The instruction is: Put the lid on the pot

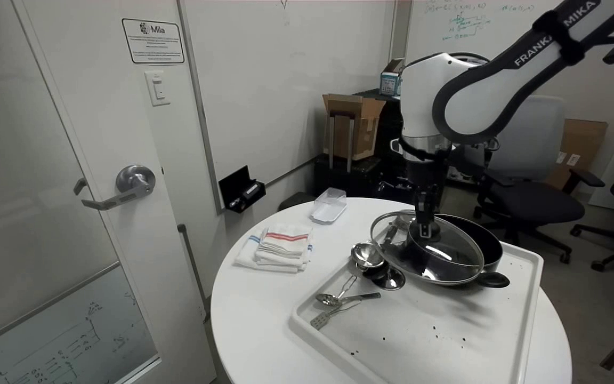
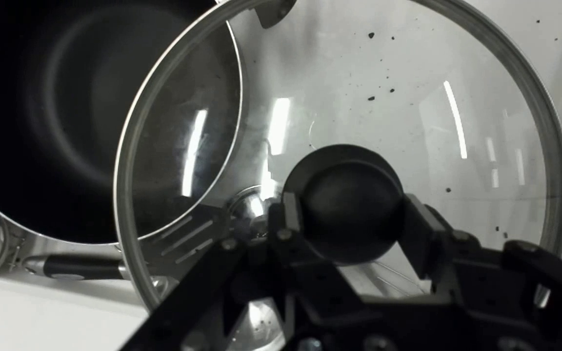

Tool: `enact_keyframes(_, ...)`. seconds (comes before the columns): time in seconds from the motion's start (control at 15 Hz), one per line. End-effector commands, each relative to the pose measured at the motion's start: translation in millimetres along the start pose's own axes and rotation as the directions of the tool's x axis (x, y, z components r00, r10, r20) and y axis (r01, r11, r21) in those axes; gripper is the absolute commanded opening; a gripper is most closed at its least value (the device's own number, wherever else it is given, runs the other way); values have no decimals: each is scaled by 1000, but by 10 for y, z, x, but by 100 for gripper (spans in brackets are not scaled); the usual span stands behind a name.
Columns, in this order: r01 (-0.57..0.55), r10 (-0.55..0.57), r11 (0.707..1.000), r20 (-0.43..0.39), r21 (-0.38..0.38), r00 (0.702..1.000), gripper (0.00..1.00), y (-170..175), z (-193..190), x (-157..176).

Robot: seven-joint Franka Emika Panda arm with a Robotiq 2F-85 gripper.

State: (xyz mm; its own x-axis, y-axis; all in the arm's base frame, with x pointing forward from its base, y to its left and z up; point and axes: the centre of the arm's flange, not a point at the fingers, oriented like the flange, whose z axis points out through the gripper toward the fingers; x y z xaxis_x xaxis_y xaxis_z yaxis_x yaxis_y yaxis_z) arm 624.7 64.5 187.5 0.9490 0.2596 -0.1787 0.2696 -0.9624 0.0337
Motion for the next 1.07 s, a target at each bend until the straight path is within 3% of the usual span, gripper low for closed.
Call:
enact_keyframes(0.0, -124, 124, 992, 11, 31, 992, 25, 258, 16, 113)
enact_keyframes(0.47, -302, 301, 952, 38, 49, 953, 25, 768, 185, 81)
enact_keyframes(1.0, -417, 413, 905, 64, 85, 909, 25, 1184, 192, 17)
